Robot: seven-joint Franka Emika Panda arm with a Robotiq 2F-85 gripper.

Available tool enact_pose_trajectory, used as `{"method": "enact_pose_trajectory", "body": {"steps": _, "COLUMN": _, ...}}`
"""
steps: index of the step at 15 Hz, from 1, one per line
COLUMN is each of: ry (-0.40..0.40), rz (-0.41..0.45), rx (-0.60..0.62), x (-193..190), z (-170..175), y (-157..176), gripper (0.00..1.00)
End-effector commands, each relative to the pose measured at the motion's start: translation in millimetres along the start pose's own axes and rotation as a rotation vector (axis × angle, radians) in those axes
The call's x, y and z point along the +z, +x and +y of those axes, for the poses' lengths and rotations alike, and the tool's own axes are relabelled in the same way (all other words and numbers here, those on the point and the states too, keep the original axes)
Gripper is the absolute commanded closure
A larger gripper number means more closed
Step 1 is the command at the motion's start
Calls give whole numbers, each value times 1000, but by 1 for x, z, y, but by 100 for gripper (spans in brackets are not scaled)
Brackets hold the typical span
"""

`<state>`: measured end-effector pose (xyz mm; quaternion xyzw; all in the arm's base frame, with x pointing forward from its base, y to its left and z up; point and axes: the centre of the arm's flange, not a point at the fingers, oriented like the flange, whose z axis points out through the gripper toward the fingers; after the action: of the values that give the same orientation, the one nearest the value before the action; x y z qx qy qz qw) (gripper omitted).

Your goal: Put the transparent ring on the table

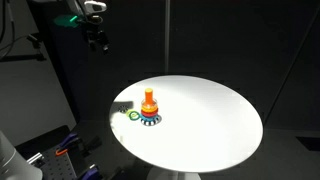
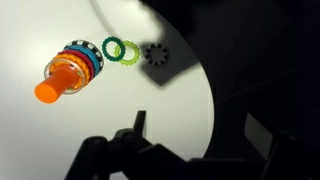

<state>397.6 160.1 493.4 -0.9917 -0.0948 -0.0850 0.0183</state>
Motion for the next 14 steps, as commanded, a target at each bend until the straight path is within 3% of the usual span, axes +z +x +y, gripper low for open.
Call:
{"method": "enact_pose_trajectory", "body": {"steps": 1, "ry": 0, "rz": 2, "rx": 0, "x": -1, "z": 0, "y": 1, "gripper": 0}}
{"method": "enact_pose_trajectory", "body": {"steps": 14, "ry": -4, "rz": -26, "rx": 45, "x": 5, "z": 10, "y": 11, "gripper": 0}}
